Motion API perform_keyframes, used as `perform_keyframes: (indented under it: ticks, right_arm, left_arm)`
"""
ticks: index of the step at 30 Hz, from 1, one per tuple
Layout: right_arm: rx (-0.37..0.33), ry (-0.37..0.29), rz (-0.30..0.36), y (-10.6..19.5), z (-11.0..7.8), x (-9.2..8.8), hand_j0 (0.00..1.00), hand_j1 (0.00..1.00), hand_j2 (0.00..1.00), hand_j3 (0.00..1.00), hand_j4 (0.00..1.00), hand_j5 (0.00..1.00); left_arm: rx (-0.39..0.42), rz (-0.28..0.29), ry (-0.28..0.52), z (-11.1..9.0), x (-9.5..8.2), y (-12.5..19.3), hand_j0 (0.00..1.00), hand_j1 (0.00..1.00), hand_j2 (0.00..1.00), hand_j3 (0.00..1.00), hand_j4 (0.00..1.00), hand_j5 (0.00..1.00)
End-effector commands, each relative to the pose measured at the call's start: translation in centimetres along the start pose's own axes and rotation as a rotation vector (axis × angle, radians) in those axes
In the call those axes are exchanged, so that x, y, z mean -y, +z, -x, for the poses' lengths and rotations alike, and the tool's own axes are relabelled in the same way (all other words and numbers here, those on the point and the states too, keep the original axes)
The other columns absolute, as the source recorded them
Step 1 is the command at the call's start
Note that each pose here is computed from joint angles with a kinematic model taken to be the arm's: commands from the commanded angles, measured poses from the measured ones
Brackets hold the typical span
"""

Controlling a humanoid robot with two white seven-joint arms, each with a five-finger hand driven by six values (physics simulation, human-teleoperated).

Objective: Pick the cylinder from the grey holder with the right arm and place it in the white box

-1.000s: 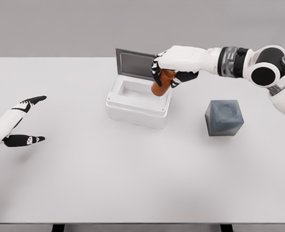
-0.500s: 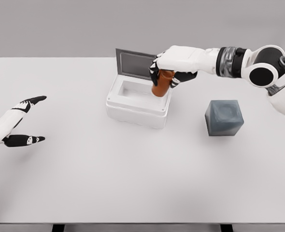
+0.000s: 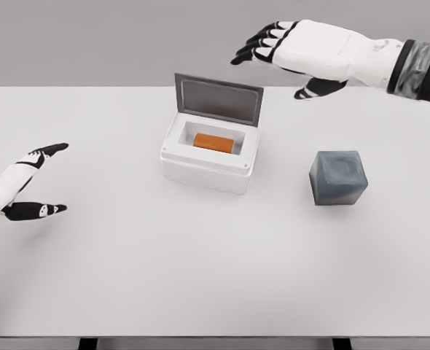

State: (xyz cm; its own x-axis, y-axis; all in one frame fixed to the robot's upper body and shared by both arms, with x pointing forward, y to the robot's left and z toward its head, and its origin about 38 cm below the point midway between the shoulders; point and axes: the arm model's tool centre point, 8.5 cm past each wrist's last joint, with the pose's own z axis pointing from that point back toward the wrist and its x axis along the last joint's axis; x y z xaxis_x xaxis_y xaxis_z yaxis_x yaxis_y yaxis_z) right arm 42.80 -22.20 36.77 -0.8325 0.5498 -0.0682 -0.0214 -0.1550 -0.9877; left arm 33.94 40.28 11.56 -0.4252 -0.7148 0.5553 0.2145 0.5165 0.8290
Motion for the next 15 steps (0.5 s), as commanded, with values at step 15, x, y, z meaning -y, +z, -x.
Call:
perform_keyframes:
  ticks: [15]
  right_arm:
    - [-0.101, -0.101, -0.077, 7.1, 2.2, -5.4, 1.00, 1.00, 1.00, 1.00, 1.00, 1.00]
  left_arm:
    - [0.304, 0.308, -0.015, -6.4, -7.4, -10.3, 1.00, 1.00, 1.00, 1.00, 1.00, 1.00]
